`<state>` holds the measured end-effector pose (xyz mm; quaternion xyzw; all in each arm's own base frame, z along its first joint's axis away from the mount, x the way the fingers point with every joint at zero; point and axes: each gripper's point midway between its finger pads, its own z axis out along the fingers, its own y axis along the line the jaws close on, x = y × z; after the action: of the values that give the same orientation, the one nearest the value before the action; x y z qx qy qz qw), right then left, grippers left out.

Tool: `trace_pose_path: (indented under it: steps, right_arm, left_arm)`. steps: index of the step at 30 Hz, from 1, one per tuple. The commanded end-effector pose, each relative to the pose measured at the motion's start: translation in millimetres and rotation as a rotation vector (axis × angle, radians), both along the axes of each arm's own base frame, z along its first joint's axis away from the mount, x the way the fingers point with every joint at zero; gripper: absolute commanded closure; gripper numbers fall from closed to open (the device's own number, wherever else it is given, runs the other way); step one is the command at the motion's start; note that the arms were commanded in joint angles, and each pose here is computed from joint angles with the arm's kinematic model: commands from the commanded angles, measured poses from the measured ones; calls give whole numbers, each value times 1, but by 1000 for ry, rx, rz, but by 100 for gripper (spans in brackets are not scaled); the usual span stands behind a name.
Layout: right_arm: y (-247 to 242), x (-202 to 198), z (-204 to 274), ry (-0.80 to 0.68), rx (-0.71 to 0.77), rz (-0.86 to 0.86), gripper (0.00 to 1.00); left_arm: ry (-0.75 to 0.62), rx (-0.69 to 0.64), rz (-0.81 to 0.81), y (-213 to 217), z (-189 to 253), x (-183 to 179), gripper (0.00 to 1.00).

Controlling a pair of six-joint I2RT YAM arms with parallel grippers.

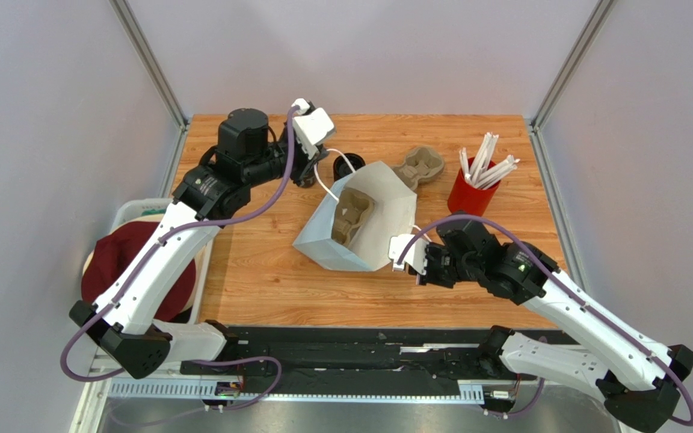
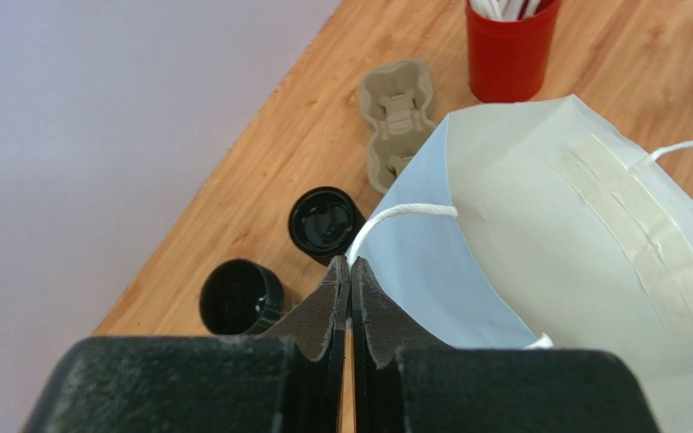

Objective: Pack the takeout coffee

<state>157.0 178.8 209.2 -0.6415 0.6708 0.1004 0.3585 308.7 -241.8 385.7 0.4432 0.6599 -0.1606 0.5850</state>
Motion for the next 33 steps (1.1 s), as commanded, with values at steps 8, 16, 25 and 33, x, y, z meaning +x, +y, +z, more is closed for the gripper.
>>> trace_pose_path:
  steps: [8, 16, 25, 33]
  right_arm:
    - [1, -44, -51, 179, -12, 73, 100]
    - [14, -42, -63, 130, 11, 82, 100]
    - [46, -46, -40, 117, 131, 70, 100]
    - [73, -24, -30, 95, 187, -65, 100]
  left_arm:
    - [82, 109, -398, -38, -34, -75, 94]
    - [143, 196, -542, -42, -51, -103, 94]
    - [118, 314, -550, -32, -57, -96, 99]
    - [56, 489, -316, -8, -56, -46, 100]
